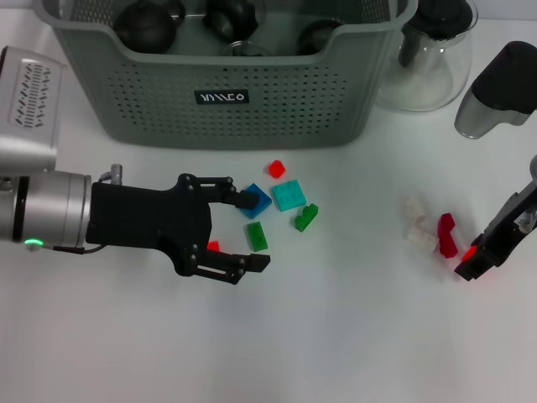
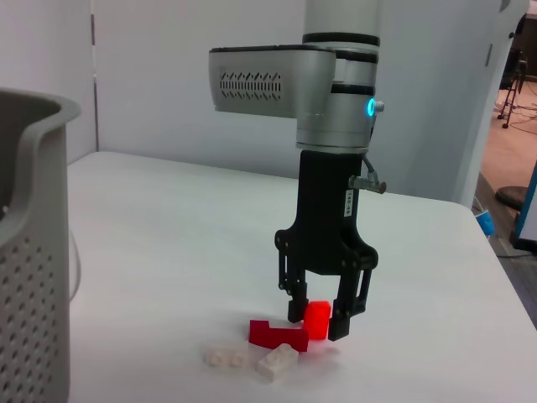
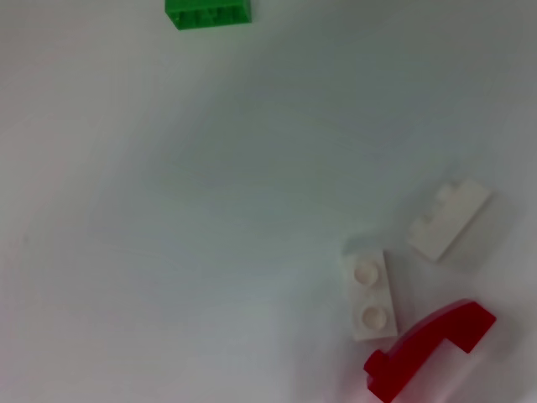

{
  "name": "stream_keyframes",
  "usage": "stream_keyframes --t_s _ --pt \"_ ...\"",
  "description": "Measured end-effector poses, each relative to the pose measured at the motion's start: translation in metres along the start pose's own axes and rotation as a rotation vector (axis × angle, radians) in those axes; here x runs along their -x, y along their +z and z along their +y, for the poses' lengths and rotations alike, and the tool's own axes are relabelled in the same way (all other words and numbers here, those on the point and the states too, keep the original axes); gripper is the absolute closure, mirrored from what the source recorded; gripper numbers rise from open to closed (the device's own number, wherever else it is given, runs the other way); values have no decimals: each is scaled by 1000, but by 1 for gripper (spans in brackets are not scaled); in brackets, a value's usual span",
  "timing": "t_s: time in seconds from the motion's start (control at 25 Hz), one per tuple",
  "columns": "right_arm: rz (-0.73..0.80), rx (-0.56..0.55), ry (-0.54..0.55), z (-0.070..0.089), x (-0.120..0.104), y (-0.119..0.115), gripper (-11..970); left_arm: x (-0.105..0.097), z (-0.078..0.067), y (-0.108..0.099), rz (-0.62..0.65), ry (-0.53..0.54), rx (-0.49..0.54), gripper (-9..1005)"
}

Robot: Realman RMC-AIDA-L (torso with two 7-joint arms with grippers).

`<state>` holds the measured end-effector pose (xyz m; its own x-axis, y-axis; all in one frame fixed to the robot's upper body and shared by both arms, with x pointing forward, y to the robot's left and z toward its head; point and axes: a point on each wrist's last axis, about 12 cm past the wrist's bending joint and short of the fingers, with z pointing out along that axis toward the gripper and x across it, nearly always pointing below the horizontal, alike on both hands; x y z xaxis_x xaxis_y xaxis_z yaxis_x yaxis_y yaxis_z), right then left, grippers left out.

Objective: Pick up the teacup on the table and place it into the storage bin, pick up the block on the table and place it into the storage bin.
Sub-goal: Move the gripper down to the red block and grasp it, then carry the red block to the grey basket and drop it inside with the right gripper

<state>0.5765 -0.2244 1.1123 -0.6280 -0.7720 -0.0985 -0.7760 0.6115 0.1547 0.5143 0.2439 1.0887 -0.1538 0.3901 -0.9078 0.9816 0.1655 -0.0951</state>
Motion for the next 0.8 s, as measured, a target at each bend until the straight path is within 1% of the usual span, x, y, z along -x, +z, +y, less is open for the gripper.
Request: stream_keyframes --t_s 0.12,0.32,0.52,0.8 --pt "3 1 0 0 0 0 320 0 0 -1 -1 -2 3 150" --pt "4 1 1 0 -1 -1 514 -2 0 -1 2 -8 16 150" --pt "2 11 0 0 -3 -6 654 -3 0 -1 2 -9 17 149" --pt "-48 58 -7 6 -7 -42 653 -3 -1 -2 0 -14 12 149"
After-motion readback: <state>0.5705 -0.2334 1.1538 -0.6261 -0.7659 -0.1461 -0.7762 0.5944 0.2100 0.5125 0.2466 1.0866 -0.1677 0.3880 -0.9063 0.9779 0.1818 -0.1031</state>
